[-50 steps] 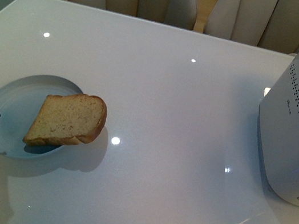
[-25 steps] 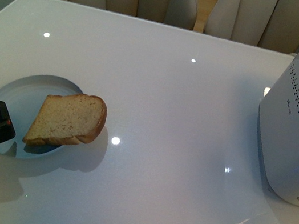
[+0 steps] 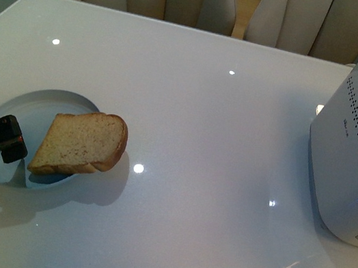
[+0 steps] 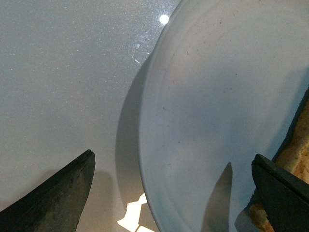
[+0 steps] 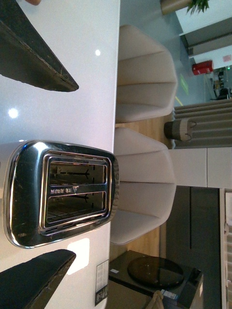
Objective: Left arm holds plate, right arm toasts bread
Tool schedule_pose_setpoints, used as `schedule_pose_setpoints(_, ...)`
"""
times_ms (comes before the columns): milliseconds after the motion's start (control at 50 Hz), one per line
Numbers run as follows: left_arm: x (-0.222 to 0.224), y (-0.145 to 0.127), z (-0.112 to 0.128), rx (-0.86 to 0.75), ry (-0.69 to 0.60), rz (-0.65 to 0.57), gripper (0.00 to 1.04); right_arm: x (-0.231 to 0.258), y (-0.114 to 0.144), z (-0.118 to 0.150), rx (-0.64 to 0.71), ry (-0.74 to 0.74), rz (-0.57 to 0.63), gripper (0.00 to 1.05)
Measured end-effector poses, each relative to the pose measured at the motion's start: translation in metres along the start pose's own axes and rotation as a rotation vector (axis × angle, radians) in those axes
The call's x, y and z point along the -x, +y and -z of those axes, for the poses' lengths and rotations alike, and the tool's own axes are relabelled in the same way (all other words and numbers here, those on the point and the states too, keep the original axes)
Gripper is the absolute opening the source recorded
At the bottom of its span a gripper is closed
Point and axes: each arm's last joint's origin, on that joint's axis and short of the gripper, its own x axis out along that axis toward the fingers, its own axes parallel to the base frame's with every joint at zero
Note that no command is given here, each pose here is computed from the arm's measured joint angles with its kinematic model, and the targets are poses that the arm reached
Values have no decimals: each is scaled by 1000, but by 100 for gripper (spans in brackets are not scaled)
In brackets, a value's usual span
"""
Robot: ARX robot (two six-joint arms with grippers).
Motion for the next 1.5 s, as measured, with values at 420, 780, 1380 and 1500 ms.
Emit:
schedule_pose_setpoints(420,1,-2,10,116,49,12,12,0,0,0,0,0,0,96)
schedule_pose_setpoints(780,31,-1,14,201,15,42,3,0,0,0,0,0,0,96)
schedule_pose_setpoints(1380,102,-15,19,256,-62,109,3,0,0,0,0,0,0,96)
schedule_pose_setpoints(1500,119,-25,16,250,-78,117,3,0,0,0,0,0,0,96)
